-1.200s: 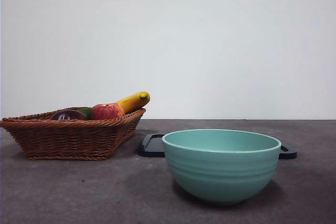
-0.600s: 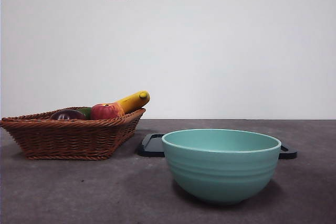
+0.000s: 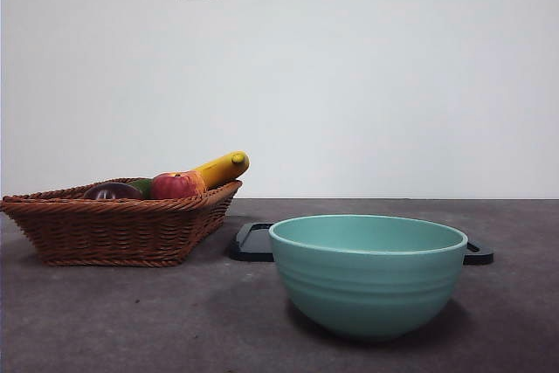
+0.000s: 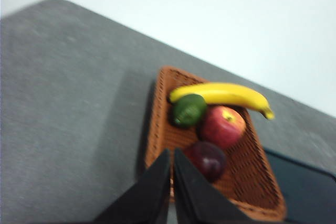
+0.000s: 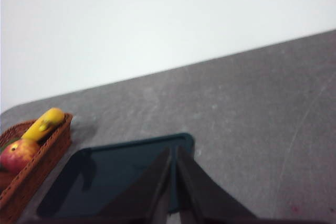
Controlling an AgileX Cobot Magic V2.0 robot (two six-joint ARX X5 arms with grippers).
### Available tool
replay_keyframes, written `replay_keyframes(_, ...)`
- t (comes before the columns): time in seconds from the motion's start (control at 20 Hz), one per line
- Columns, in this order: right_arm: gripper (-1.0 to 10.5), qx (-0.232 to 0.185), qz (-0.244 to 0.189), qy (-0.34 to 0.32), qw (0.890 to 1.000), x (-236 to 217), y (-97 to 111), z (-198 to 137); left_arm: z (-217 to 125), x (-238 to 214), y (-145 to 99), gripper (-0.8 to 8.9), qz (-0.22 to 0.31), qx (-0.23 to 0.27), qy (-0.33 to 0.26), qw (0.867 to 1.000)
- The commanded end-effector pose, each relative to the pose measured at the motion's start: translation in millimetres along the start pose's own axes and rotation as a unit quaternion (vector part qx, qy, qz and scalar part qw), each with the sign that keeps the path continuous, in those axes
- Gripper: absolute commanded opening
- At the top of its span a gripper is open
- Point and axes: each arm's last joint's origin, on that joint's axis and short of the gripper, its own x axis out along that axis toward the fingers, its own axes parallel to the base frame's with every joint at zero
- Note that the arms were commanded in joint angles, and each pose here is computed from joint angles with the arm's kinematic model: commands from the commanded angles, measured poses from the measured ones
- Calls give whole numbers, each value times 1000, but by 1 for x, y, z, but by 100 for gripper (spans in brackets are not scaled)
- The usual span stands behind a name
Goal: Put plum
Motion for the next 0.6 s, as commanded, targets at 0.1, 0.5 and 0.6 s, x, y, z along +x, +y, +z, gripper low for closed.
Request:
replay_keyframes(0.1,5,-12,20,23,999,-5,11,25,24,-6,-14,8,-35,26,19,999)
replay_keyframes(0.5,5,-42,72,150,985,3,32,73,63,-3,-35,8,-98,89,122,984)
replay_keyframes(0.6,5,-44,90,183,978,7,36,81,70,-2,-40,8,-126,97,147,976)
